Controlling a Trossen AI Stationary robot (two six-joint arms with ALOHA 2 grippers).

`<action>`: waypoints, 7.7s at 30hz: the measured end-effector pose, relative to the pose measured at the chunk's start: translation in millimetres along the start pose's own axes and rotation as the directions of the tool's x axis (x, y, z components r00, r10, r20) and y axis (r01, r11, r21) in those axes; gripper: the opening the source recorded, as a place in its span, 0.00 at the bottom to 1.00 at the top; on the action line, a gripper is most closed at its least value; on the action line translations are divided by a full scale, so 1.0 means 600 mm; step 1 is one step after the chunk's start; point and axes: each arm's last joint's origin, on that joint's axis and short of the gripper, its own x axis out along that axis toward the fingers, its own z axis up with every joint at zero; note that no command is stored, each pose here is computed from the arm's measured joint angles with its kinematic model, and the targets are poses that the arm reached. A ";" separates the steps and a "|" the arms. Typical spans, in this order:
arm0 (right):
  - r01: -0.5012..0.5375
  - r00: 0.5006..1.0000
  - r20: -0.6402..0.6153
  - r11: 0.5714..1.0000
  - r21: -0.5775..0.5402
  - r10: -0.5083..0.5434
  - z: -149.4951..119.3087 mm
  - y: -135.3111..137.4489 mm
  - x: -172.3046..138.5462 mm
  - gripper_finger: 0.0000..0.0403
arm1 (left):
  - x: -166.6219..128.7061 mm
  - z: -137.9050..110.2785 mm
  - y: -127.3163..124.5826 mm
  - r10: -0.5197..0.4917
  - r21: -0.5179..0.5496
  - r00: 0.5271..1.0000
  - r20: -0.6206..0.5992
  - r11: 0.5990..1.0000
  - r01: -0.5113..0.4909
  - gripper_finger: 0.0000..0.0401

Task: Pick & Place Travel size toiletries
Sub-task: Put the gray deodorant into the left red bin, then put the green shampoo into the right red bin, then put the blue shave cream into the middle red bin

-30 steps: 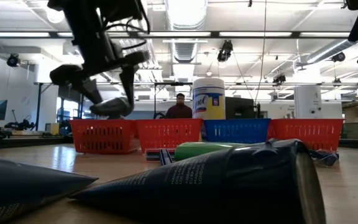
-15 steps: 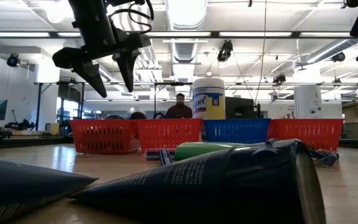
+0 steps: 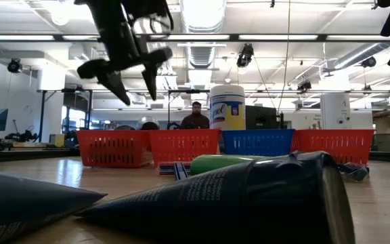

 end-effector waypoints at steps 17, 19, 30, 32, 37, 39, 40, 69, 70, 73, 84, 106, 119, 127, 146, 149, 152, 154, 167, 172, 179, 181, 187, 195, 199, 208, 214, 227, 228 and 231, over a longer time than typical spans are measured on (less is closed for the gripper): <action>0.030 1.000 0.004 1.000 0.005 -0.030 -0.009 0.009 0.010 0.90 | 0.089 -0.025 -0.023 0.045 0.147 0.990 -0.135 0.989 -0.025 0.73; 0.041 0.999 -0.006 0.999 -0.002 -0.041 -0.012 0.011 0.012 0.90 | 0.082 -0.028 -0.026 0.030 0.157 0.990 -0.135 0.988 -0.008 0.70; 0.070 0.997 -0.035 0.997 -0.023 -0.070 -0.019 0.015 0.018 0.90 | 0.011 -0.052 -0.035 -0.106 0.135 0.980 -0.171 0.982 0.130 0.62; 0.070 0.997 -0.035 0.997 -0.023 -0.071 -0.019 0.015 0.018 0.90 | -0.011 -0.060 -0.039 -0.157 0.153 0.973 -0.169 0.971 0.183 0.62; 0.069 0.997 -0.036 0.997 -0.047 -0.070 -0.019 0.015 0.018 0.90 | -0.076 -0.098 -0.067 -0.402 0.434 0.884 -0.240 0.770 0.468 0.62; 0.062 0.997 -0.044 0.996 -0.065 -0.065 -0.019 0.017 0.018 0.90 | -0.101 -0.122 -0.081 -0.502 0.542 0.811 -0.301 0.610 0.579 0.62; 0.053 0.997 -0.060 0.996 -0.067 -0.057 -0.020 0.019 0.018 0.90 | -0.111 -0.134 -0.084 -0.527 0.579 0.788 -0.320 0.549 0.603 0.62; 0.092 0.936 -0.343 0.995 0.035 -0.075 -0.031 0.354 0.310 0.90 | -0.217 -0.179 0.123 -0.529 0.705 0.695 -0.487 0.232 0.670 0.62; 0.102 0.931 -0.353 0.995 0.017 -0.090 -0.032 0.364 0.320 0.90 | -0.217 -0.178 0.132 -0.539 0.703 0.694 -0.477 0.239 0.669 0.62; 0.136 0.914 -0.381 0.990 -0.036 -0.140 -0.040 0.387 0.348 0.90 | -0.216 -0.174 0.152 -0.568 0.686 0.687 -0.454 0.269 0.676 0.62; 0.213 0.860 -0.459 0.974 -0.076 -0.223 -0.049 0.398 0.415 0.89 | -0.216 -0.166 0.173 -0.608 0.664 0.662 -0.439 0.277 0.695 0.61; 0.276 0.883 -0.397 0.961 0.007 -0.251 0.043 0.382 0.302 0.28 | -0.213 -0.167 0.170 -0.609 0.714 0.688 -0.394 0.269 0.646 0.61; 0.510 0.847 -0.381 0.766 0.390 -0.370 0.149 0.145 0.239 0.32 | -0.216 -0.160 0.161 -0.664 0.728 0.702 -0.259 0.343 0.593 0.61; 0.492 0.861 -0.375 0.751 0.441 -0.343 0.144 0.067 0.274 0.46 | -0.213 -0.166 0.157 -0.654 0.727 0.703 -0.280 0.334 0.601 0.61; 0.317 0.940 -0.222 0.906 0.280 -0.260 0.153 0.132 0.219 0.84 | -0.158 -0.287 0.079 -0.483 0.792 0.628 -0.610 -0.408 0.455 0.61; 0.318 0.939 -0.233 0.895 0.314 -0.252 0.147 0.155 0.199 0.87 | -0.146 -0.305 0.055 -0.488 0.751 0.599 -0.634 -0.572 0.329 0.61; 0.328 0.936 -0.246 0.877 0.351 -0.252 0.132 0.166 0.185 0.90 | -0.134 -0.321 0.026 -0.475 0.684 0.527 -0.705 -0.651 0.328 0.61; 0.357 0.925 -0.261 0.863 0.358 -0.275 0.119 0.167 0.177 0.91 | -0.128 -0.331 0.007 -0.455 0.655 0.506 -0.733 -0.672 0.345 0.61; 0.433 0.889 -0.316 0.830 0.351 -0.330 0.094 0.142 0.133 0.91 | -0.111 -0.396 -0.113 -0.386 0.538 0.460 -0.800 -0.801 0.262 0.61; 0.398 0.908 -0.291 0.838 0.373 -0.302 0.098 0.118 0.105 0.91 | -0.103 -0.420 -0.148 -0.306 0.473 0.466 -0.830 -0.829 0.298 0.61; 0.351 0.933 -0.233 0.843 0.408 -0.275 0.092 0.095 0.085 0.91 | -0.076 -0.452 -0.169 -0.182 0.395 0.497 -0.848 -0.843 0.366 0.61; 0.352 0.932 -0.231 0.846 0.400 -0.278 0.088 0.090 0.083 0.91 | -0.073 -0.457 -0.175 -0.181 0.391 0.493 -0.851 -0.846 0.364 0.59; 0.350 0.932 -0.233 0.859 0.373 -0.278 0.081 0.090 0.083 0.91 | -0.074 -0.453 -0.177 -0.135 0.371 0.514 -0.847 -0.844 0.389 0.42; 0.347 0.932 -0.233 0.873 0.343 -0.278 0.081 0.089 0.083 0.91 | -0.084 -0.428 -0.176 -0.079 0.418 0.615 -0.785 -0.799 0.432 0.31; 0.340 0.934 -0.230 0.876 0.343 -0.273 0.083 0.091 0.080 0.91 | -0.112 -0.362 -0.193 -0.197 0.594 0.662 -0.723 -0.666 0.450 0.31; 0.243 0.970 -0.105 0.893 0.379 -0.220 0.104 0.092 0.044 0.91 | -0.115 -0.108 -0.169 -0.533 0.613 0.761 -0.370 0.475 0.631 0.31; 0.197 0.977 -0.008 0.897 0.396 -0.212 0.114 0.085 0.031 0.91 | -0.032 -0.021 -0.094 -0.508 0.114 0.851 -0.132 0.845 0.523 0.31; 0.215 0.969 0.032 0.899 0.382 -0.245 0.110 0.077 0.039 0.91 | 0.072 -0.026 -0.062 -0.419 -0.184 0.908 -0.012 0.893 0.410 0.37; 0.217 0.969 0.031 0.899 0.381 -0.247 0.109 0.076 0.040 0.91 | 0.073 -0.027 -0.063 -0.419 -0.172 0.908 -0.014 0.896 0.410 0.39; 0.221 0.967 0.030 0.898 0.381 -0.251 0.107 0.075 0.042 0.91 | 0.073 -0.030 -0.064 -0.419 -0.162 0.908 -0.019 0.897 0.411 0.47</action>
